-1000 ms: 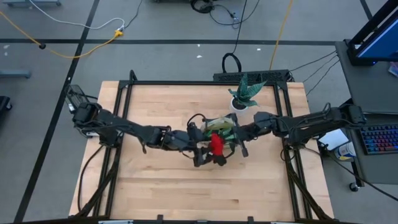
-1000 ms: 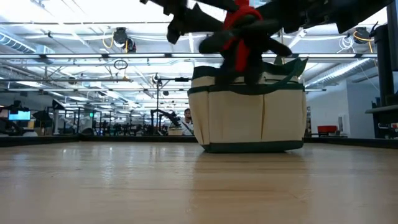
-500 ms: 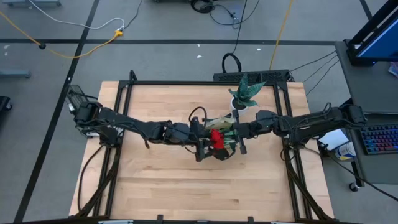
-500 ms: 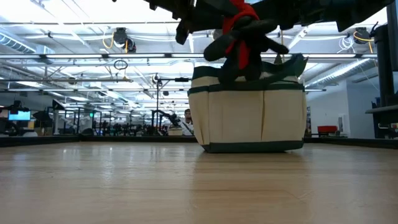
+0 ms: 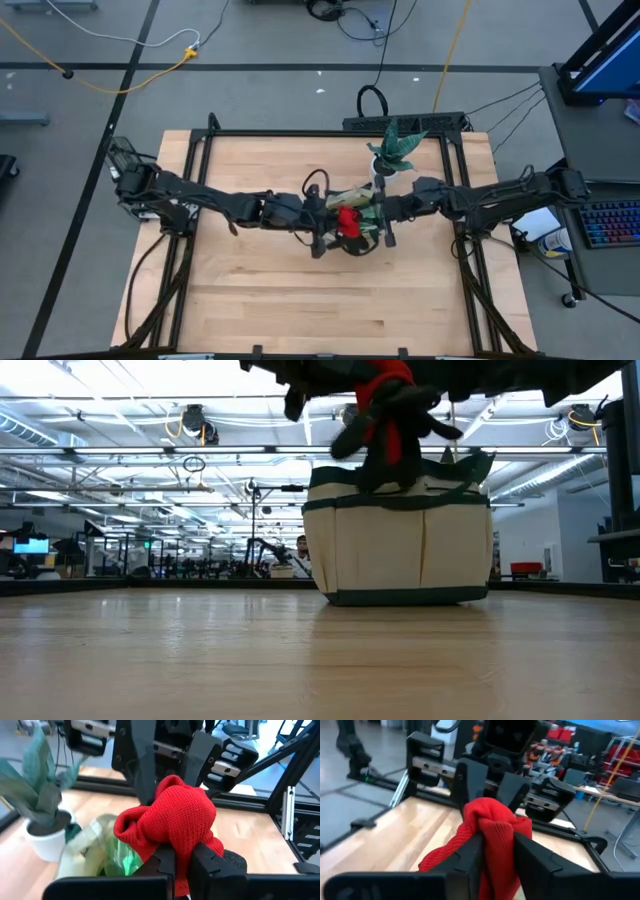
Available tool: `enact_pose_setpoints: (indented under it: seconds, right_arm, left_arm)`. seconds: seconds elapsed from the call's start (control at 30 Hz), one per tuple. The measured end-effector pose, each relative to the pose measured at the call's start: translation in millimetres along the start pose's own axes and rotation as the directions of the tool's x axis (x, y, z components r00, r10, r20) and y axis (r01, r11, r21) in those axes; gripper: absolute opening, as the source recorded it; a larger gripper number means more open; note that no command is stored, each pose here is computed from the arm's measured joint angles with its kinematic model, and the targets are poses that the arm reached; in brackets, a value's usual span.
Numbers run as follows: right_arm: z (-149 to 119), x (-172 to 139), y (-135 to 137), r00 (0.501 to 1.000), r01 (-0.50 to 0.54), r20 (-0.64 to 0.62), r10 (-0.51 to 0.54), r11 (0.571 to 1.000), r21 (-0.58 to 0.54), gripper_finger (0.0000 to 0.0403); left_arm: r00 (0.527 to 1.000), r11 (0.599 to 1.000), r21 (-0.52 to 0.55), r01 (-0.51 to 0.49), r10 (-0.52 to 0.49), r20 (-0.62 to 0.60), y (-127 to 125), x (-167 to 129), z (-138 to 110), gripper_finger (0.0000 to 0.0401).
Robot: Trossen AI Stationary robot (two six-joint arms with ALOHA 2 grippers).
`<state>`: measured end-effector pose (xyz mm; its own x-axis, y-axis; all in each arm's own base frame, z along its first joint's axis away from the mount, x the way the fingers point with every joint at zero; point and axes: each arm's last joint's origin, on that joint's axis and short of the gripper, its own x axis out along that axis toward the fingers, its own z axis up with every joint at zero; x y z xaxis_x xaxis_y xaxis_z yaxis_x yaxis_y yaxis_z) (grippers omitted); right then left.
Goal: Pick & Place Garden tools in Gardening bag
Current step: Put the red gloves into the gardening bag
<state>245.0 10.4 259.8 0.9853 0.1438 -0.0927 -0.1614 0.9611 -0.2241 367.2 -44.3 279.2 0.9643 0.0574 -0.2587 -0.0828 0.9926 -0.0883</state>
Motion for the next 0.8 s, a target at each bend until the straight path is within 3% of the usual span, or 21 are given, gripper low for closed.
enact_pose_setpoints:
  seconds: [0.23, 0.37, 0.57, 0.7, 0.8]
  right_arm:
    - [-2.7, 0.0, -2.0, 0.996, 0.082, -0.044, -0.081, 0.996, 0.018, 0.0136]
    - [-4.2, -3.5, -1.4, 0.994, 0.079, -0.083, -0.076, 0.996, 0.03, 0.0146]
    - [-11.6, -12.3, 1.4, 0.98, 0.077, -0.195, -0.046, 0.985, 0.154, 0.0147]
    - [-25.1, -14.6, 5.0, 0.95, 0.065, -0.312, -0.011, 0.984, 0.165, 0.0144]
    - [-28.4, -16.8, 6.2, 0.931, 0.061, -0.364, 0.005, 0.983, 0.171, 0.0144]
  left_arm:
    - [0.999, 0.996, 0.071, -0.048, 0.047, 0.015, -6.0, -7.8, 4.4, 0.0015]
    - [0.995, 0.986, 0.134, -0.099, 0.095, 0.036, -10.1, -14.6, 8.9, 0.0015]
    - [0.989, 0.981, 0.154, -0.113, 0.096, 0.114, -13.5, -32.3, 27.4, 0.0015]
    - [0.974, 0.973, 0.168, -0.156, 0.123, 0.191, -10.3, -38.7, 40.1, 0.0014]
    - [0.976, 0.967, 0.2, -0.157, 0.121, 0.178, -6.2, -33.7, 36.8, 0.0014]
